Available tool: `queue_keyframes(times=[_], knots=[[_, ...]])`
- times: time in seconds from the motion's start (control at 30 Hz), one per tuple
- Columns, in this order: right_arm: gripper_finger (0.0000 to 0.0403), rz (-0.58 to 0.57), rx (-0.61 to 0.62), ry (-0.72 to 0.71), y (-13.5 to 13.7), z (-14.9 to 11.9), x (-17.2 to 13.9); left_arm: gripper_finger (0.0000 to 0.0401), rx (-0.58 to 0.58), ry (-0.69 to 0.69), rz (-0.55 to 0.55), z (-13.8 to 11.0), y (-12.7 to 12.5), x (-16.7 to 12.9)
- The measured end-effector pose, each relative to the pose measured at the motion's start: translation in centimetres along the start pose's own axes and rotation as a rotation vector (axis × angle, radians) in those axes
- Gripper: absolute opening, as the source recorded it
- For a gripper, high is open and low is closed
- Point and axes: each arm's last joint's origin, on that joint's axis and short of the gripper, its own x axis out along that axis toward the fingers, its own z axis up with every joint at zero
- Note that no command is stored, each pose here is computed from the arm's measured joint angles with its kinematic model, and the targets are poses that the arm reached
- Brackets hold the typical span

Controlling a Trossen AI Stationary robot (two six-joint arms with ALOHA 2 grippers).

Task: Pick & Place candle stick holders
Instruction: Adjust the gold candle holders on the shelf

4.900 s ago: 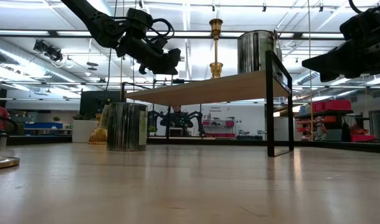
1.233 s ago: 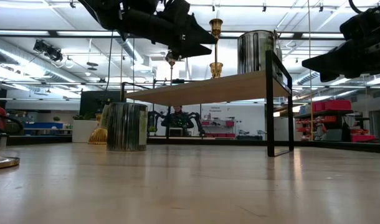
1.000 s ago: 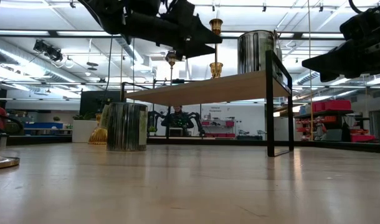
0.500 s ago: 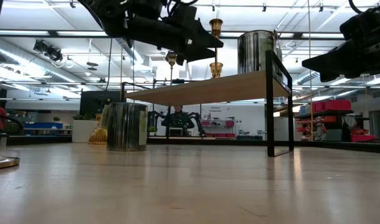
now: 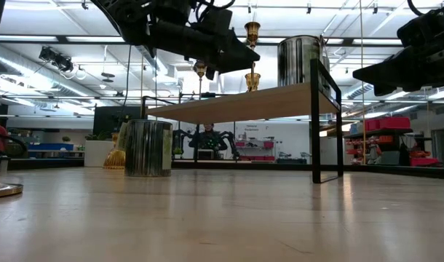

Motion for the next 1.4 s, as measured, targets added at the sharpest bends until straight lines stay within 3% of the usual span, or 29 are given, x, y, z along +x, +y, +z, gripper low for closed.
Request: queue_keyframes(times=[0.27, 1.4], knots=[[0.0003, 0.0, 0.0, 0.0, 0.0, 0.0, 0.0, 0.0111, -0.003, 0.0, 0.0, 0.0, -0.05, 0.0], [0.0003, 0.0, 0.0, 0.0, 0.0, 0.0, 0.0, 0.003, 0.0, -0.025, 0.011, 0.79, -0.76, -0.52]])
